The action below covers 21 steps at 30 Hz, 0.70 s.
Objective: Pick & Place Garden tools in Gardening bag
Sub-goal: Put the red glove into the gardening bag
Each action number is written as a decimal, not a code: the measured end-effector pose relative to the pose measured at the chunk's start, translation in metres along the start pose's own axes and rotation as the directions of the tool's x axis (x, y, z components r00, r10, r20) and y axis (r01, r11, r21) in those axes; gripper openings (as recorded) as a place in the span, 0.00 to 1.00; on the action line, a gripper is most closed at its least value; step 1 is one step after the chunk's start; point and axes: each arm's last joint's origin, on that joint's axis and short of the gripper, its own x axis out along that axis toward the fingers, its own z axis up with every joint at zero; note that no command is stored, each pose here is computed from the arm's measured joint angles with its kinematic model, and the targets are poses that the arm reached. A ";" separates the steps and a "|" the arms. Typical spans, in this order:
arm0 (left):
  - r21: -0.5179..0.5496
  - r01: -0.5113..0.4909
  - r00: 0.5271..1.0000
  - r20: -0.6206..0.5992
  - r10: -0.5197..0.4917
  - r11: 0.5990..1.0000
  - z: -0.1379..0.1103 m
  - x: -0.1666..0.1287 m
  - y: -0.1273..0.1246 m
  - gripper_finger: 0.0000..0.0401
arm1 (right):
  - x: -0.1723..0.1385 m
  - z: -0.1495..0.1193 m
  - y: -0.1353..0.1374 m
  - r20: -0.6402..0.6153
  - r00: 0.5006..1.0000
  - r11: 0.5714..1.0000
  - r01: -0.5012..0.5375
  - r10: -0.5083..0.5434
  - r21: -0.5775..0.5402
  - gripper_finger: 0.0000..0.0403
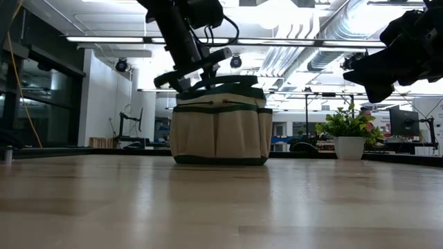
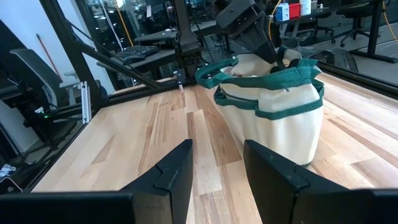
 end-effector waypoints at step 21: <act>0.046 -0.086 0.995 0.054 0.084 0.995 -0.001 0.008 0.002 0.52 | 0.000 0.000 0.000 0.000 1.000 1.000 0.000 0.000 0.000 0.33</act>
